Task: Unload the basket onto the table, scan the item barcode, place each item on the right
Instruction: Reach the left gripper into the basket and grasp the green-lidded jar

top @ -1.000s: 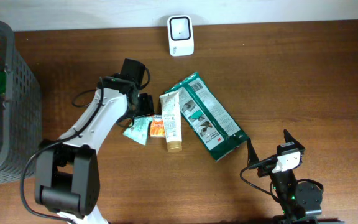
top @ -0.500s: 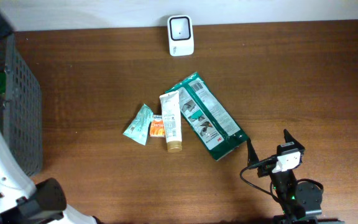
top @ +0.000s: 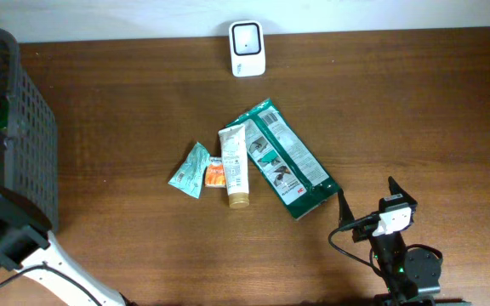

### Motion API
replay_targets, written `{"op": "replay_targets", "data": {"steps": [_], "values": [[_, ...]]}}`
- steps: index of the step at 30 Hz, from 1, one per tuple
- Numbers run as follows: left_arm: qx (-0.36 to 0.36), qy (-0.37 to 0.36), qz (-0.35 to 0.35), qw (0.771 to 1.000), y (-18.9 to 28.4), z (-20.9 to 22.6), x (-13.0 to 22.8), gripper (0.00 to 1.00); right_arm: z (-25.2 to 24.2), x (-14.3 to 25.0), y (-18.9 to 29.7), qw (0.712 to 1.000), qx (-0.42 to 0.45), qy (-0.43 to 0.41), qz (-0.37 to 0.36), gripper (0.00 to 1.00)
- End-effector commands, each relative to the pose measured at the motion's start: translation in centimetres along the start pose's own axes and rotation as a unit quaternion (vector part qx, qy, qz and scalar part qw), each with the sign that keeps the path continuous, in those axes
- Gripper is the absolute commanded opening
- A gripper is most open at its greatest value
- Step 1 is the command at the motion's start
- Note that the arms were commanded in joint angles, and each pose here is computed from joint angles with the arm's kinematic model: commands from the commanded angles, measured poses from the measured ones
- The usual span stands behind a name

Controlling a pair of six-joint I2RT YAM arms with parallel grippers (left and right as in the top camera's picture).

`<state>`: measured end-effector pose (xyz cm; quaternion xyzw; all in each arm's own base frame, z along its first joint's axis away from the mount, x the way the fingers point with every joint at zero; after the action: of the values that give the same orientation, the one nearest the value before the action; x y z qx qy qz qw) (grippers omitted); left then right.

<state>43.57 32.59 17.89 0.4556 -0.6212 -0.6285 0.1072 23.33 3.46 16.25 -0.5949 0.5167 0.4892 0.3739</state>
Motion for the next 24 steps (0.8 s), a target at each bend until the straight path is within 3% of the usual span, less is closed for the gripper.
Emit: {"op": "replay_targets", "data": {"steps": [1,7,13,17,20,24], "values": [[0.023,-0.029,0.018,0.999,-3.1,-0.3,0.5,1.00,0.1,0.2,0.0,1.000,-0.002,-0.004,0.001,0.98],[0.040,-0.062,-0.006,0.997,-5.9,-1.4,-0.5,1.00,0.1,0.2,0.0,1.000,-0.002,-0.004,0.001,0.98],[0.041,-0.098,0.013,0.994,-9.2,-2.6,0.9,1.00,0.1,0.2,0.0,1.000,-0.002,-0.004,0.001,0.98],[0.008,-0.097,0.012,0.995,-9.7,-1.4,0.8,0.90,0.1,0.2,0.0,1.000,-0.002,-0.004,0.001,0.98],[0.009,-0.097,0.005,0.995,-9.7,-1.4,0.5,0.75,0.1,0.2,0.0,1.000,-0.002,-0.004,0.001,0.98],[-0.019,-0.094,0.000,0.995,-10.3,-0.5,0.3,0.77,0.1,0.2,0.0,1.000,-0.002,-0.004,0.001,0.98]]}}
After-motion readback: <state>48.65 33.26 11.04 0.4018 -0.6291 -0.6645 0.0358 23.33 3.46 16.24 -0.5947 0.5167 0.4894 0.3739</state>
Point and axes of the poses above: each gripper's point midway between its finger pads, its own y axis back along the fingers, its own z axis along the line the jaws close on, x = y × z, the point moved 1 cm from there along y, back along the fingers, and after that the axes turned 10 degrees about y, right-handed, at the moved point
